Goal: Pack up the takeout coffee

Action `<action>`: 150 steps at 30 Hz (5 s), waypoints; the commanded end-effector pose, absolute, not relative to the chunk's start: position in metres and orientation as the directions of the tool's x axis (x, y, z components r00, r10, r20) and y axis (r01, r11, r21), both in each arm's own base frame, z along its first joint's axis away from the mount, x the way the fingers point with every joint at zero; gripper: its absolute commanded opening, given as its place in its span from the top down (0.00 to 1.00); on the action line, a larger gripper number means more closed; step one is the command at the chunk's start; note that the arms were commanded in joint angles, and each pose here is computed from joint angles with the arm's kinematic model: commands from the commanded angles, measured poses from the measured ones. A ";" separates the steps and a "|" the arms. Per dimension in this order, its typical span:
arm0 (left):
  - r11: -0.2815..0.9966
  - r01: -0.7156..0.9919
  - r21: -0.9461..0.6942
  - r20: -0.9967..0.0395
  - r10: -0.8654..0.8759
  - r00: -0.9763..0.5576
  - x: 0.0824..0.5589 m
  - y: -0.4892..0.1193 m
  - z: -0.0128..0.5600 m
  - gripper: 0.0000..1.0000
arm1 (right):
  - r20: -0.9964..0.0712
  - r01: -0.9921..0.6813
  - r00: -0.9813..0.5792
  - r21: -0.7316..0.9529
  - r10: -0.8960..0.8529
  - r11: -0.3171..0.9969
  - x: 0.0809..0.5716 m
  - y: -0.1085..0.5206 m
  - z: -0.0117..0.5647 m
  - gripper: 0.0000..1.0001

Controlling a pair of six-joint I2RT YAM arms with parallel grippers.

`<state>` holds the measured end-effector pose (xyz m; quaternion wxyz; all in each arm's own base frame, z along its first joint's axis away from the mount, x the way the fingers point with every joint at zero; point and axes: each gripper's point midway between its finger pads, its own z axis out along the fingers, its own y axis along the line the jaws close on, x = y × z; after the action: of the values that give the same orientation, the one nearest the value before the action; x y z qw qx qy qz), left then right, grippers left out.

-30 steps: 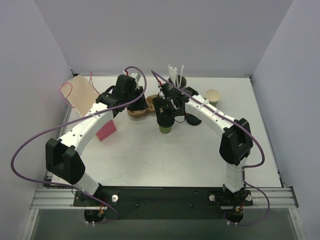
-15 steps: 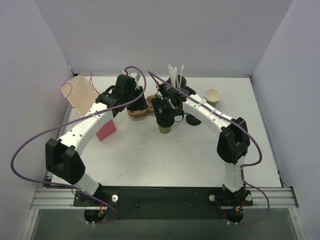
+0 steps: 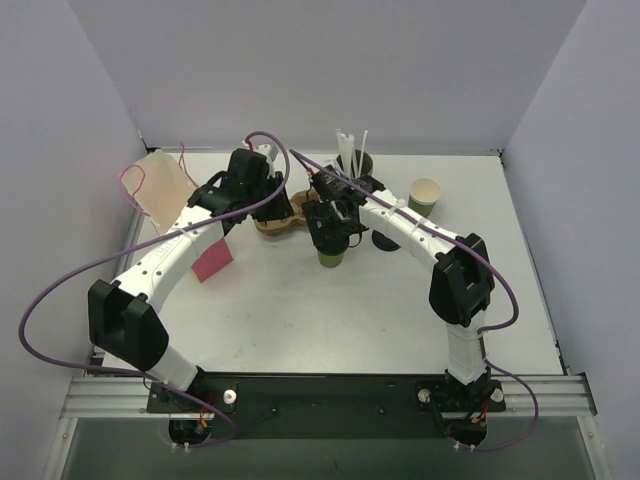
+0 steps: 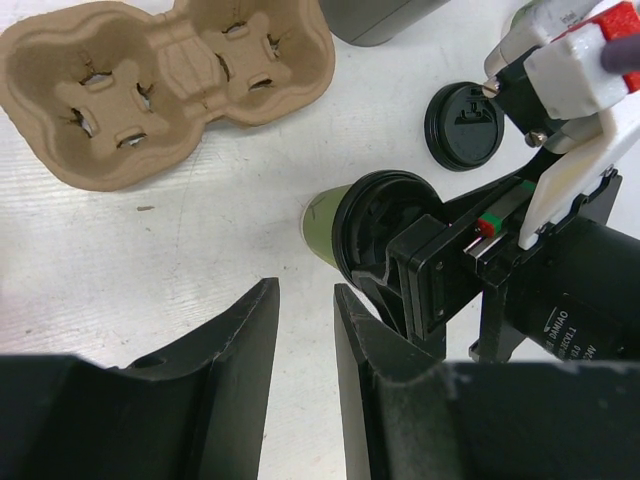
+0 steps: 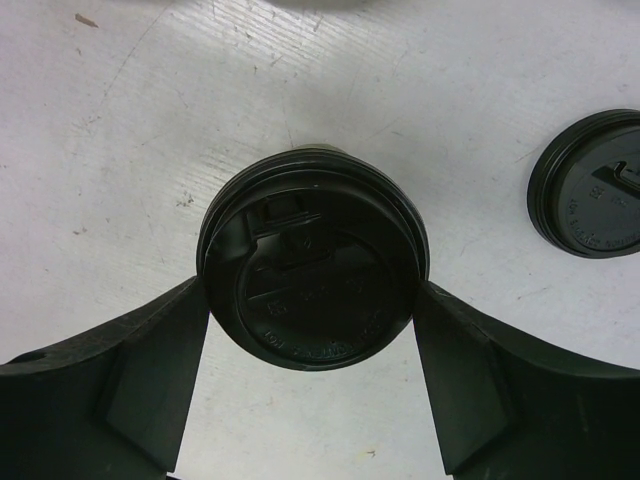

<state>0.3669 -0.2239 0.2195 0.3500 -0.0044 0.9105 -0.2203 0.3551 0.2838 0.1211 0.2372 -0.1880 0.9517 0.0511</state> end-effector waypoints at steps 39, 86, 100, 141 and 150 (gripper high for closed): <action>0.854 0.232 -0.465 -0.650 -0.152 -0.745 0.345 -0.227 0.238 0.61 | -0.480 0.391 -0.816 -0.044 0.324 0.919 0.272 0.013 0.111 0.33; 0.972 -0.231 -0.051 -0.695 -0.201 -0.691 0.477 -0.128 0.137 0.62 | -0.610 0.014 -0.776 0.235 0.159 0.972 0.393 0.213 0.169 0.42; 0.967 -0.250 -0.054 -0.621 -0.229 -0.750 0.482 -0.129 0.091 0.62 | -0.584 0.002 -0.801 0.219 0.133 0.976 0.402 0.220 0.147 0.43; 0.981 -0.015 -0.193 -0.591 -0.129 -0.796 0.423 -0.151 0.130 1.00 | -0.548 -0.041 -0.833 0.195 0.074 0.980 0.407 0.244 0.119 0.45; 0.972 0.003 -0.237 -0.585 -0.140 -0.799 0.416 -0.158 0.135 1.00 | -0.532 -0.080 -0.846 0.176 0.027 0.981 0.414 0.268 0.099 0.55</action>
<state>0.4120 -0.1508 0.1033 0.2798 -0.0414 0.9559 -0.0792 0.4090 0.2588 0.0949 0.2712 -0.0037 0.9577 0.0960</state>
